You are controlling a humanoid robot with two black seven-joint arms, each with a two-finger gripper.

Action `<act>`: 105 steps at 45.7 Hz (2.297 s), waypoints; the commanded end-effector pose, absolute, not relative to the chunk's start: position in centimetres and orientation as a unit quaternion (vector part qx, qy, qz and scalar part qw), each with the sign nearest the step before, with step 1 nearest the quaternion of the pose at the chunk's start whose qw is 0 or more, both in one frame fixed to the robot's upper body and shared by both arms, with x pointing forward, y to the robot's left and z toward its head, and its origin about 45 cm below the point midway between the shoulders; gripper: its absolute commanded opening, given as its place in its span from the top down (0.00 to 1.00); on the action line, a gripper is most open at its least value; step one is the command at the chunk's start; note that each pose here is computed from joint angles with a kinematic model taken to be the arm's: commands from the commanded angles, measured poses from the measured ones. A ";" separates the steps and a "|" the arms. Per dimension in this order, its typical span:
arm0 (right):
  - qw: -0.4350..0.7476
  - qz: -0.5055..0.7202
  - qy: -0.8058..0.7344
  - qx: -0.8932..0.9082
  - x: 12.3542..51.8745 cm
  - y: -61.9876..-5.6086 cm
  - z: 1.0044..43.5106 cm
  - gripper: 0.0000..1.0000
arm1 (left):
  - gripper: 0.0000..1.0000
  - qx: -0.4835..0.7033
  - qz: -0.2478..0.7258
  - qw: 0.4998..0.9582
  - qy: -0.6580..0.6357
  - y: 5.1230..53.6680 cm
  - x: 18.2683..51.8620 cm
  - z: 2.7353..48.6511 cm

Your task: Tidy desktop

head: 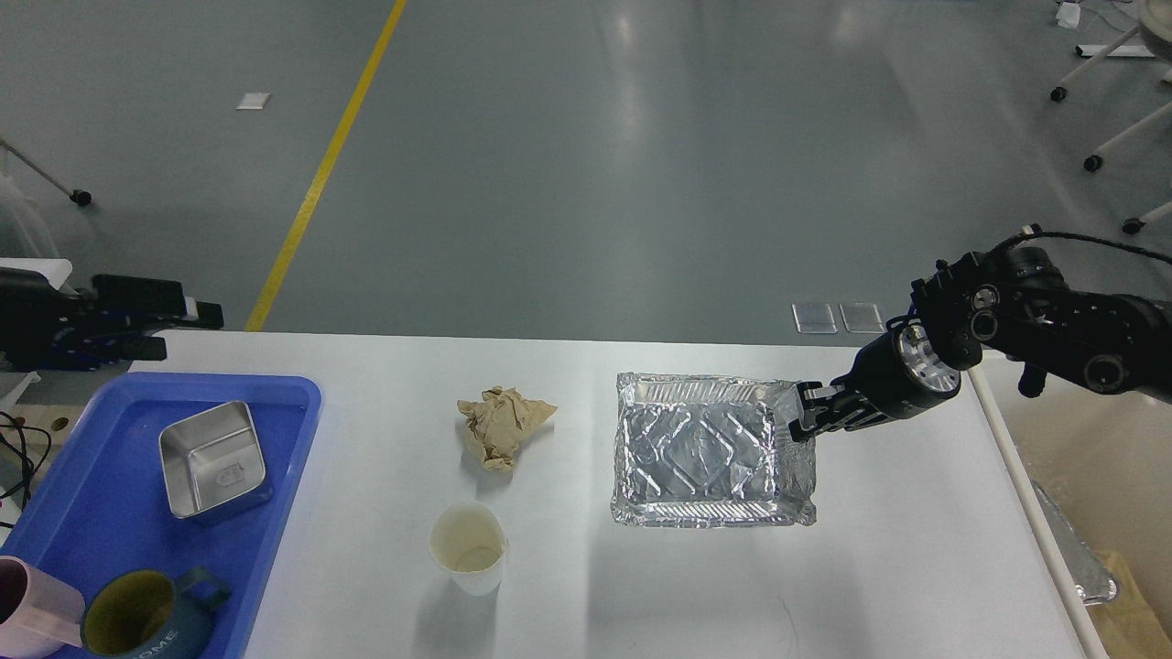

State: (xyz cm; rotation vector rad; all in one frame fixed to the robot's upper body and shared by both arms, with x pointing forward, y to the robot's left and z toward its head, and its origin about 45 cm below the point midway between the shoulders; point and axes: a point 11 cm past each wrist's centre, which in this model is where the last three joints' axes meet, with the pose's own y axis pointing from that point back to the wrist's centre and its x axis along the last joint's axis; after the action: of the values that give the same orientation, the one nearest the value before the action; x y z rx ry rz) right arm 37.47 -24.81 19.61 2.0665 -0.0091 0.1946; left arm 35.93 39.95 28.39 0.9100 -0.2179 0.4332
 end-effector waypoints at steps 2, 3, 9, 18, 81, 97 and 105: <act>0.508 0.080 -0.003 0.857 37.4 -24.8 19.5 1.00 | 0.04 0.435 0.171 0.880 -0.089 35.9 36.4 24.9; 0.509 0.079 -0.003 0.857 37.4 -24.8 19.4 1.00 | 0.04 0.437 0.164 0.880 -0.087 35.4 36.3 24.4; 0.509 0.078 -0.002 0.857 37.3 -24.8 19.3 1.00 | 0.05 0.452 0.131 0.878 -0.093 33.1 36.2 22.4; 0.509 0.079 -0.003 0.857 37.3 -24.7 19.1 1.00 | 0.08 0.478 0.076 0.869 -0.102 30.7 34.8 19.5; 0.512 0.074 -0.004 0.856 37.2 -24.9 18.7 1.00 | 0.34 0.530 -0.114 0.820 -0.187 21.9 31.5 14.4; 0.511 0.074 -0.006 0.856 37.2 -24.9 18.7 1.00 | 0.77 0.539 -0.132 0.812 -0.183 21.7 31.6 14.9; 0.510 0.075 -0.006 0.857 37.3 -24.8 18.8 1.00 | 0.91 0.539 -0.137 0.811 -0.180 21.7 31.4 14.7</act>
State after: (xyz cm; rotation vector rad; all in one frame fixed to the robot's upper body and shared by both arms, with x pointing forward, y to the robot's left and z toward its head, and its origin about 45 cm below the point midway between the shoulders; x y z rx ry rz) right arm 37.21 -24.92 18.67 2.0604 -0.0143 0.1781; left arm 31.53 21.67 14.84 1.1520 -0.3898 -0.2865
